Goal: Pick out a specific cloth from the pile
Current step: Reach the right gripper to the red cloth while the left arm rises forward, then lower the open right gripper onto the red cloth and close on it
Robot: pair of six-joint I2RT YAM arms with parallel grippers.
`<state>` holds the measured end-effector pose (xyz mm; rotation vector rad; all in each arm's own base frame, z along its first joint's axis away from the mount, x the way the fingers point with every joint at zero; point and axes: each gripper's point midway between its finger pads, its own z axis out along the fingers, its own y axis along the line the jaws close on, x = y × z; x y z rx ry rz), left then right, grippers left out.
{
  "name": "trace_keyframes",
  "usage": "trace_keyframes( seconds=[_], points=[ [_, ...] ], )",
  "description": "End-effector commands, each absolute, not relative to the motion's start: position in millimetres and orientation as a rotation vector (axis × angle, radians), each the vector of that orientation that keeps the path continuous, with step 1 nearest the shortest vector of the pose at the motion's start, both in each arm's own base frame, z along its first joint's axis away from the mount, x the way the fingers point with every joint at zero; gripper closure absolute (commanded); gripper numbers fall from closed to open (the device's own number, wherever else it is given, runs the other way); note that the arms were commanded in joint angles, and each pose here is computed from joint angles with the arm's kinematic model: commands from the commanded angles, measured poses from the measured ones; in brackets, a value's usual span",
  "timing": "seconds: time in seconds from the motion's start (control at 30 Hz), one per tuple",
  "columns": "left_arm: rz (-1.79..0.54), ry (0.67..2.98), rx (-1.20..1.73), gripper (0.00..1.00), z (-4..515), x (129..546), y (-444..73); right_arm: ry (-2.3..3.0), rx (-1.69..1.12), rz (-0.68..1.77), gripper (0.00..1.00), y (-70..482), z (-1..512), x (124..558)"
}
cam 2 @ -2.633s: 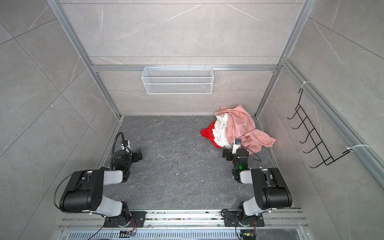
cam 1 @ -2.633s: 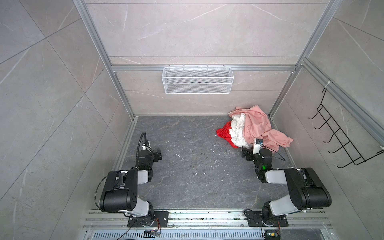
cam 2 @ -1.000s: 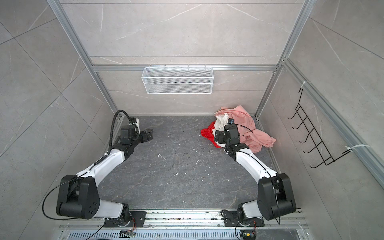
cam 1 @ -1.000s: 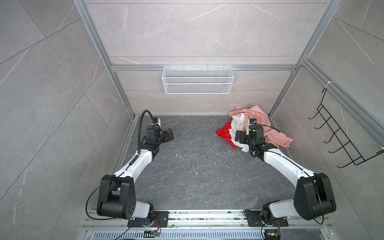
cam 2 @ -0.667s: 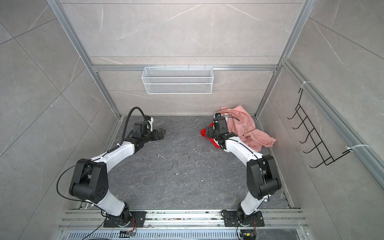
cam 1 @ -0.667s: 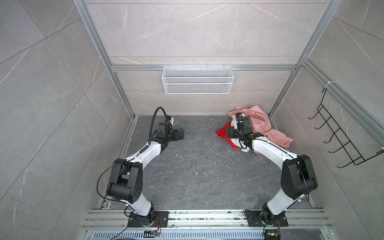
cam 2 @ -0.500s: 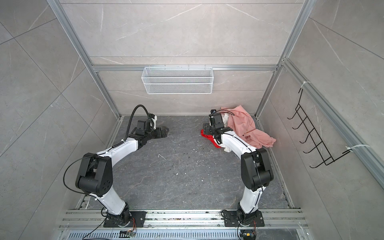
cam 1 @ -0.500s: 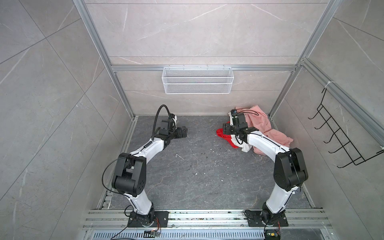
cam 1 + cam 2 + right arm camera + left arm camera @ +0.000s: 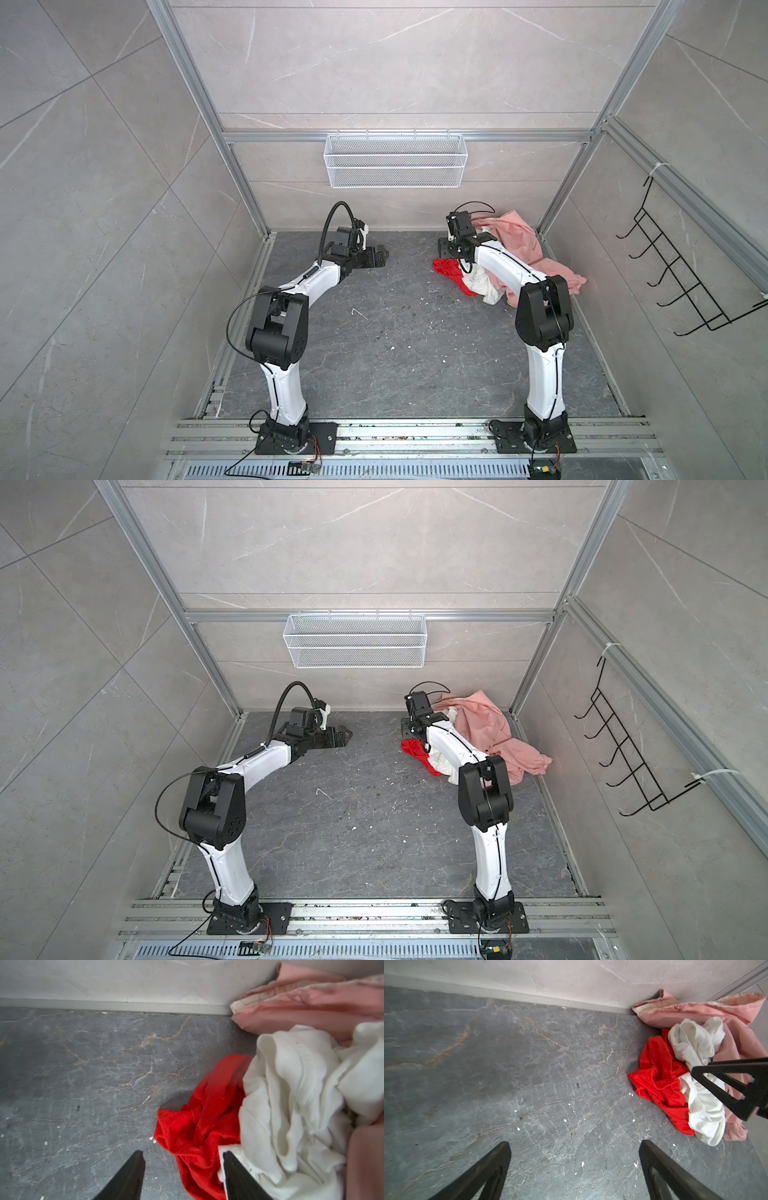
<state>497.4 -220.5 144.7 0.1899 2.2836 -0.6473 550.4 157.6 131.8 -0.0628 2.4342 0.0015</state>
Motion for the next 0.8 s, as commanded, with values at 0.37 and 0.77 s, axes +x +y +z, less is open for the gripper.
trace_keyframes(
  seconds=[0.37, 0.77],
  points=[
    [-0.705, 2.29, 0.209, 0.01, 140, 495, -236, 2.61, -0.011, -0.149, 0.62, 147, 91, 550],
    [-0.708, 2.289, 0.204, 0.01, 139, 491, -237, 2.641, -0.012, -0.163, 0.62, 148, 73, 551]
  ],
)
